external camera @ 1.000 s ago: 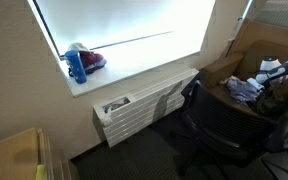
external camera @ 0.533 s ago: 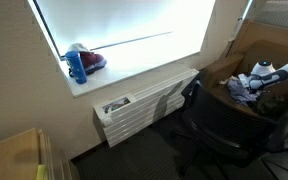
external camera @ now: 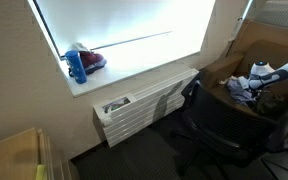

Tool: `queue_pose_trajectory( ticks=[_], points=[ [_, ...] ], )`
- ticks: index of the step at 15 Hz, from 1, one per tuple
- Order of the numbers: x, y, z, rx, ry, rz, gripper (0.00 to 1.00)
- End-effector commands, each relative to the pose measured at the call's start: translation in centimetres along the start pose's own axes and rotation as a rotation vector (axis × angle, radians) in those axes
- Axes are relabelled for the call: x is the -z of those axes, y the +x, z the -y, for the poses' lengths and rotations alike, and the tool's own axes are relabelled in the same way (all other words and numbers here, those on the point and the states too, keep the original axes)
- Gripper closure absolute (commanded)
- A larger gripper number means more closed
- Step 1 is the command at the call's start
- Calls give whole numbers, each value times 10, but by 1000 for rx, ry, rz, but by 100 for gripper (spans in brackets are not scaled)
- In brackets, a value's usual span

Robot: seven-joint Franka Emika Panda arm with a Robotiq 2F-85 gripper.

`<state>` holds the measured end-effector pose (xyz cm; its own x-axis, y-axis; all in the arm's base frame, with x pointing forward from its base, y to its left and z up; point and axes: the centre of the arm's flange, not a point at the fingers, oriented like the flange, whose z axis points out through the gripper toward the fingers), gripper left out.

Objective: Put the blue cloth on the armrest of the brown couch

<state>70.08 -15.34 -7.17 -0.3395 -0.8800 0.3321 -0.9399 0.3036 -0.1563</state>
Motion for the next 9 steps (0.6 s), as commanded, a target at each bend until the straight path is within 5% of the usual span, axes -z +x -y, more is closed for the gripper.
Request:
queue_pose_trajectory(
  ticks=[1,9],
  points=[
    [-12,-5,5,-13,13,-20,0],
    [-59,-5,31,-183,249,-117,0]
  ],
)
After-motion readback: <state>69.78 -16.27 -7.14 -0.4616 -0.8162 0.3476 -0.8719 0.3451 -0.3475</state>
